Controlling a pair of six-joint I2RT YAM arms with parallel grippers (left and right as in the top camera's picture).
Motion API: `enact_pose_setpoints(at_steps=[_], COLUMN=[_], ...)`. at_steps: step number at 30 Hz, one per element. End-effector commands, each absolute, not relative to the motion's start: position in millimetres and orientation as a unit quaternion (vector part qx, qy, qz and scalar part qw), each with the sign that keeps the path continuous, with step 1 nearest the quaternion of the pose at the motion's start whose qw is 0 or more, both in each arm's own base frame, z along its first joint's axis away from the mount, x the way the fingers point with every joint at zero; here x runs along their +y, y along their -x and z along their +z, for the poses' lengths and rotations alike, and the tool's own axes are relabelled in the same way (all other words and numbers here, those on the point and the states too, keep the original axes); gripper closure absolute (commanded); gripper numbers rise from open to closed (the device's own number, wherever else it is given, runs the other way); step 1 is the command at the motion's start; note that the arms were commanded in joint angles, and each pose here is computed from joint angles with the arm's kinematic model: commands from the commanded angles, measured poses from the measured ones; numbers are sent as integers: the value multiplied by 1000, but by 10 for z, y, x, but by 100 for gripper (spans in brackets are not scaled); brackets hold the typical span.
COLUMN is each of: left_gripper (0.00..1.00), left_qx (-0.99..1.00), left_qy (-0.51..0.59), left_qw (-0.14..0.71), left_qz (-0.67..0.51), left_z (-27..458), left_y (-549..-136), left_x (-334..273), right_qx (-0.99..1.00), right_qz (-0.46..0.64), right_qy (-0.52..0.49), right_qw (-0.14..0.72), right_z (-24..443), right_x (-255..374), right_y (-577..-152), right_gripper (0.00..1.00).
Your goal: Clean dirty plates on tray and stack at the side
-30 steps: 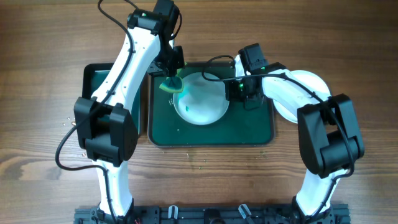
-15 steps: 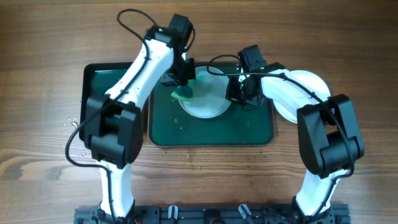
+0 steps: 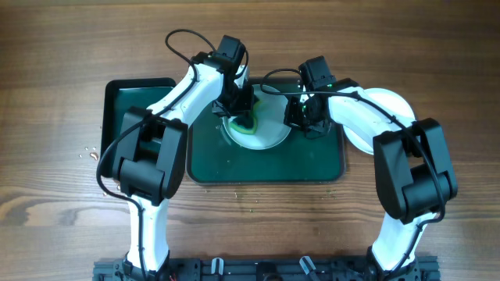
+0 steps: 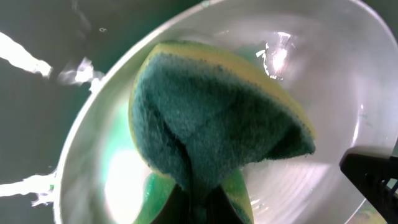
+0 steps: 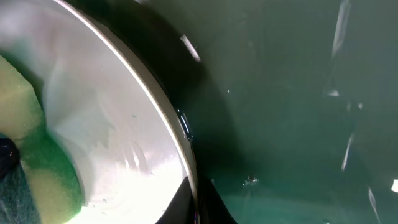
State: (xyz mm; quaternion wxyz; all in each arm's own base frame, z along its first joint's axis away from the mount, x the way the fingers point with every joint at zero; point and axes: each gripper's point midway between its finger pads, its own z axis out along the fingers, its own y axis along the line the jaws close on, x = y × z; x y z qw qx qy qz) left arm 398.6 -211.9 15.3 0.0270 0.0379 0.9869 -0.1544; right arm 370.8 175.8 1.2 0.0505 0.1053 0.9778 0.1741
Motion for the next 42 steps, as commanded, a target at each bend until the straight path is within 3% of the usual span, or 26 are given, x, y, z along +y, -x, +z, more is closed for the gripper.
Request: enact_pose_setpoints(at_steps=[1, 9, 14, 18, 24, 28, 37, 42], left_gripper=[96, 96, 96, 96, 96, 96, 96, 96], left_qx=[986, 934, 925, 949, 994, 997, 943, 940], left_qy=[-49, -130, -141, -88, 64, 61, -99, -95], left_qw=[2, 26, 41, 38, 34, 35, 9, 8], left_qz=[-162, -333, -349, -301, -76, -37, -318, -327], left_z=[-44, 265, 316, 208, -3, 29, 388, 409], left_y=[-3871, -3937, -4002, -4102, -4146, -4100, -3903, -3908], left_x=[-2139, -2640, -2642, -2359, -1393, -1269, -2369, -2381], right_qx=[983, 983, 982, 982, 982, 982, 982, 982], right_qz=[140, 140, 141, 141, 141, 142, 141, 142], right_qy=[-111, -111, -111, -111, -111, -111, -111, -111], right_qw=[51, 51, 52, 52, 52, 53, 53, 53], right_z=[-90, -91, -114, -117, -115, -114, -114, -114], right_x=[1634, 1633, 1632, 1631, 1632, 1634, 1632, 1633], right_y=[-3693, -3693, -3686, -3684, -3687, -3691, -3690, -3691], right_gripper=[96, 96, 96, 96, 96, 96, 96, 96])
